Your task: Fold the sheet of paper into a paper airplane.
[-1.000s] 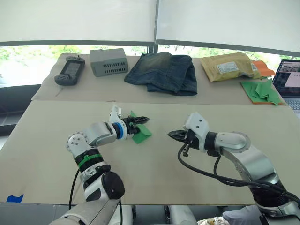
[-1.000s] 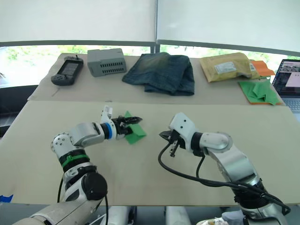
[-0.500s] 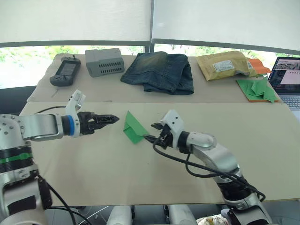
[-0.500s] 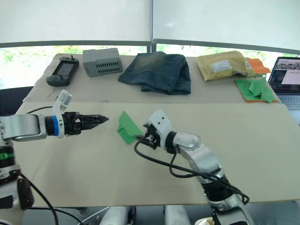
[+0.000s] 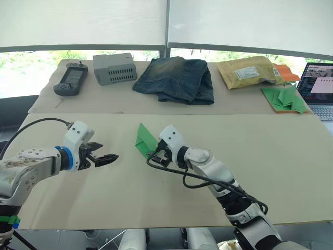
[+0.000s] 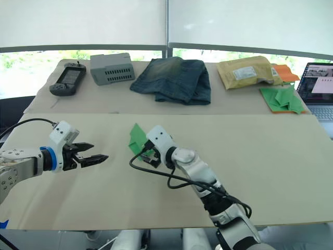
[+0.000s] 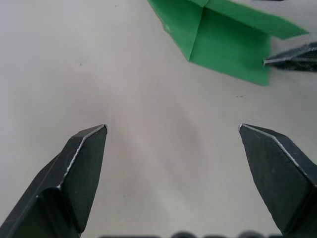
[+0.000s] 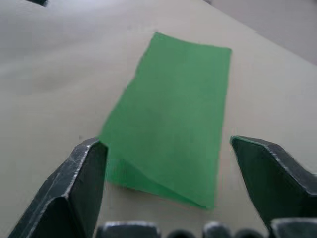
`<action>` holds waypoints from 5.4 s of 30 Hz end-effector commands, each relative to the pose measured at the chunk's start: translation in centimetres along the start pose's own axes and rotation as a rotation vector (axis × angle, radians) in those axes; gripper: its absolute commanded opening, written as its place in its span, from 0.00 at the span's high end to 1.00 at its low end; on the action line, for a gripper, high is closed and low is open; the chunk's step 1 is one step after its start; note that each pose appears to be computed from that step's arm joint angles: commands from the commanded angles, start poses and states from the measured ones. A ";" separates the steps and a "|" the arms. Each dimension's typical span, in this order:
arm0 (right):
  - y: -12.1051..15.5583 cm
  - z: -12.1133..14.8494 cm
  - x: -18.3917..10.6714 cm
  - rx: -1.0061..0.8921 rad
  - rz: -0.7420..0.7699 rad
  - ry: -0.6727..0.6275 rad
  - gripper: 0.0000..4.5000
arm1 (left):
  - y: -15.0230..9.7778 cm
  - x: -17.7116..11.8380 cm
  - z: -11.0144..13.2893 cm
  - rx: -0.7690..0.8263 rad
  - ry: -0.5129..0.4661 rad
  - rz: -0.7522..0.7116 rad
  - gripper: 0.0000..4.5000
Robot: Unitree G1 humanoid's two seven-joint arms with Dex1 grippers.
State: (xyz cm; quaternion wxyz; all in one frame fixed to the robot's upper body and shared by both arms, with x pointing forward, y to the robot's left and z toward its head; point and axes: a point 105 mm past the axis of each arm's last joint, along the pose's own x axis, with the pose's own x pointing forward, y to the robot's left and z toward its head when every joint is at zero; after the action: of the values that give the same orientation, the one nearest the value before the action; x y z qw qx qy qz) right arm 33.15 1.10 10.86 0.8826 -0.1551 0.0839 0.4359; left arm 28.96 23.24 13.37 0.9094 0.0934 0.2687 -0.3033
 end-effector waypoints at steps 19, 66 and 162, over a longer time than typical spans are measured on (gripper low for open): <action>-2.7 1.3 -7.7 -0.751 0.417 -0.099 1.00 | -4.7 -0.8 4.4 0.119 -0.297 -0.389 0.00; -2.8 -4.8 -10.4 -1.041 0.559 -0.027 1.00 | -10.1 12.1 2.5 0.302 -0.208 -0.596 0.99; -7.3 -8.2 -6.3 0.175 0.714 0.467 0.99 | -9.6 10.8 4.5 0.230 -0.422 -0.469 1.00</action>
State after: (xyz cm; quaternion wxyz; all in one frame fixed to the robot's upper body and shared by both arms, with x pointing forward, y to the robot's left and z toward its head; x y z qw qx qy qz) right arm 36.23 -9.62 8.40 0.6712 -0.1287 0.3220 0.6551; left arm 32.89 9.41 8.98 0.8424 0.0691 0.0952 -0.5258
